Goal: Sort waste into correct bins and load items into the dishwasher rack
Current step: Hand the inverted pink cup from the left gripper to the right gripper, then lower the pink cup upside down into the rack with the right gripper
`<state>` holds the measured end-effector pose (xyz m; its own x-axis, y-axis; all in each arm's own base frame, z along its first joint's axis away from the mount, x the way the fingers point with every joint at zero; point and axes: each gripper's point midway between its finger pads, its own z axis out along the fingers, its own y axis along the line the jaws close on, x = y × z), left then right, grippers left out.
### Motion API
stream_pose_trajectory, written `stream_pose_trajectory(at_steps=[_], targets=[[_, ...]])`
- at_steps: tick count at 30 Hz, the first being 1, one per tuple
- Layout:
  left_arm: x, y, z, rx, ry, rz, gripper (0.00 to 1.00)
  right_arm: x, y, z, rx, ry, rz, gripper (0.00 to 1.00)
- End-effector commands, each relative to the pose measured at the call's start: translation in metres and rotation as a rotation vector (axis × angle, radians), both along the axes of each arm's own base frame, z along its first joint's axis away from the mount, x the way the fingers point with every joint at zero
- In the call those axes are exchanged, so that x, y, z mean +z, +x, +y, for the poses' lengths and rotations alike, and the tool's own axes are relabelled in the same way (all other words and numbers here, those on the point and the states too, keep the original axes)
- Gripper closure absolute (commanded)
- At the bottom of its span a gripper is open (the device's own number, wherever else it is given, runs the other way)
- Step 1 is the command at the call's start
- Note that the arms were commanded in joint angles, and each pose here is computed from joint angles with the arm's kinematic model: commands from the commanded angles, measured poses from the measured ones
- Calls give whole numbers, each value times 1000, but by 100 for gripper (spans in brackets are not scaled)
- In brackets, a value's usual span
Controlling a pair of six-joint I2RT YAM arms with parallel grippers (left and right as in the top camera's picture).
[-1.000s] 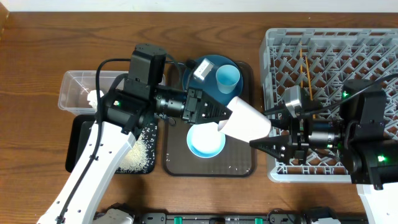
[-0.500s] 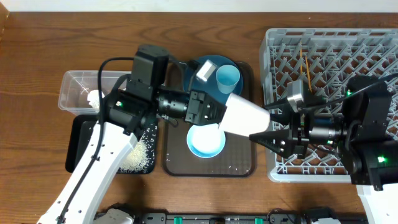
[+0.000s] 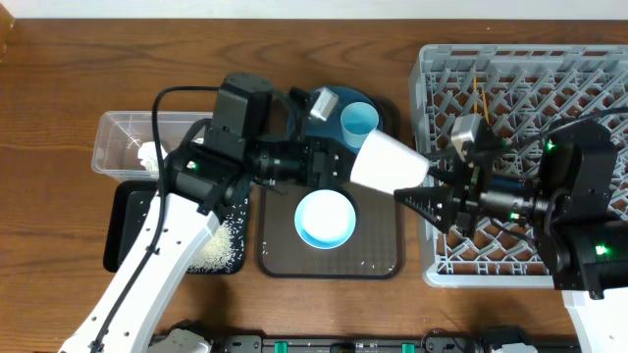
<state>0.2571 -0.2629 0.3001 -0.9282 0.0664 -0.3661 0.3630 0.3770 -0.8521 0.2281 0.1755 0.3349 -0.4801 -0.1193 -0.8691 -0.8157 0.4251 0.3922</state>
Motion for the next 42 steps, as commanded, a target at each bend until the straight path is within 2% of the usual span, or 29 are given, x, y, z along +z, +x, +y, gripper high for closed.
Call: stream_pose_trajectory(at_steps=[1, 4, 9, 12, 16, 21, 29, 30, 31, 35, 42], targets=[[-16, 27, 17, 143, 110, -47, 62, -10, 14, -8, -116, -42, 65, 50], [-32, 42, 35, 249, 206, -45, 59, -22, 22, -18, -206, -92, 101, 50], [-58, 54, 64, 392, 380, -26, 55, -55, 42, -58, -492, -248, 207, 51], [-67, 53, 74, 426, 441, -10, 54, -68, 44, -78, -602, -320, 248, 50], [-76, 47, 83, 439, 495, 26, 44, -78, 40, -90, -670, -366, 304, 49], [-81, 41, 85, 431, 515, 56, 39, -76, 32, -108, -758, -428, 353, 50], [-86, 34, 88, 422, 536, 88, 32, -76, 10, -123, -783, -579, 519, 52], [-87, 33, 88, 422, 538, 90, 28, -79, 8, -124, -780, -596, 543, 52], [-87, 33, 88, 422, 537, 90, 16, -83, 4, -126, -776, -618, 571, 52], [-87, 33, 88, 422, 537, 89, 12, -104, -10, -135, -776, -722, 695, 53], [-87, 33, 88, 422, 537, 90, 7, -124, -15, -136, -737, -806, 819, 55]])
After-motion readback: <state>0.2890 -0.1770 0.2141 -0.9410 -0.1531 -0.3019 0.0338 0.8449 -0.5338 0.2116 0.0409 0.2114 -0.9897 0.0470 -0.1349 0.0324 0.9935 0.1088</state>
